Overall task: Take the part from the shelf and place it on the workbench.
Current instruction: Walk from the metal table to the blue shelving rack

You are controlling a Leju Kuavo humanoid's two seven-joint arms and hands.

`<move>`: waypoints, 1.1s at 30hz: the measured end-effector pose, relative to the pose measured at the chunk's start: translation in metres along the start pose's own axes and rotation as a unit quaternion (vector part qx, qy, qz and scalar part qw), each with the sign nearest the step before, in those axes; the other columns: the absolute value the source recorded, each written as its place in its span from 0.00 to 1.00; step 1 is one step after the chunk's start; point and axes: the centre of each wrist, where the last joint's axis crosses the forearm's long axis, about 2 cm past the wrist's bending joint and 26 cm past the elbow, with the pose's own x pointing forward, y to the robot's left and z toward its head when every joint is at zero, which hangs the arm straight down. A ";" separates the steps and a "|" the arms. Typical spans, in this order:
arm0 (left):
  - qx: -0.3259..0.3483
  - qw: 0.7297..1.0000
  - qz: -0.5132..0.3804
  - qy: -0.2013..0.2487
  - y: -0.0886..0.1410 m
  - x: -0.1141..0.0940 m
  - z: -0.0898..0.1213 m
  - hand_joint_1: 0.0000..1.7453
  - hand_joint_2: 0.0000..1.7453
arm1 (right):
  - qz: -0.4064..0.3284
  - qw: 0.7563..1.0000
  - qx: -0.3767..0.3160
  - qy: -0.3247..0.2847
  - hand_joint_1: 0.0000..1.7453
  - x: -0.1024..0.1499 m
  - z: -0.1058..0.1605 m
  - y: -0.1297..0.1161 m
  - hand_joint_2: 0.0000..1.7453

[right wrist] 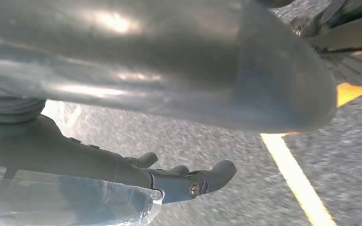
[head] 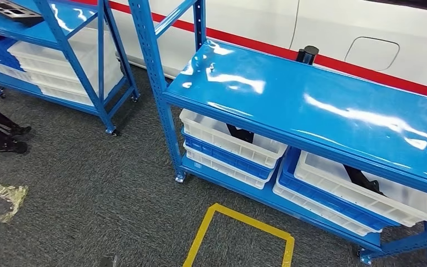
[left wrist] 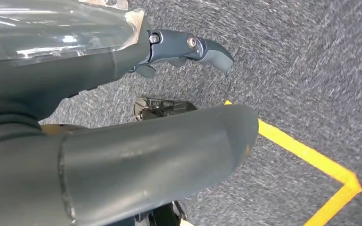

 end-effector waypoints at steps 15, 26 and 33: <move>0.005 1.000 -0.005 -0.002 0.002 0.002 -0.001 0.00 0.00 | 0.013 1.000 -0.004 -0.003 0.00 0.002 0.000 -0.003 0.00; 0.013 1.000 0.003 -0.005 0.004 0.002 -0.001 0.00 0.00 | 0.025 1.000 -0.003 -0.005 0.00 0.006 0.000 -0.005 0.00; 0.016 1.000 0.006 -0.004 0.006 -0.001 0.000 0.00 0.00 | 0.028 1.000 -0.006 -0.006 0.00 0.007 0.000 -0.007 0.00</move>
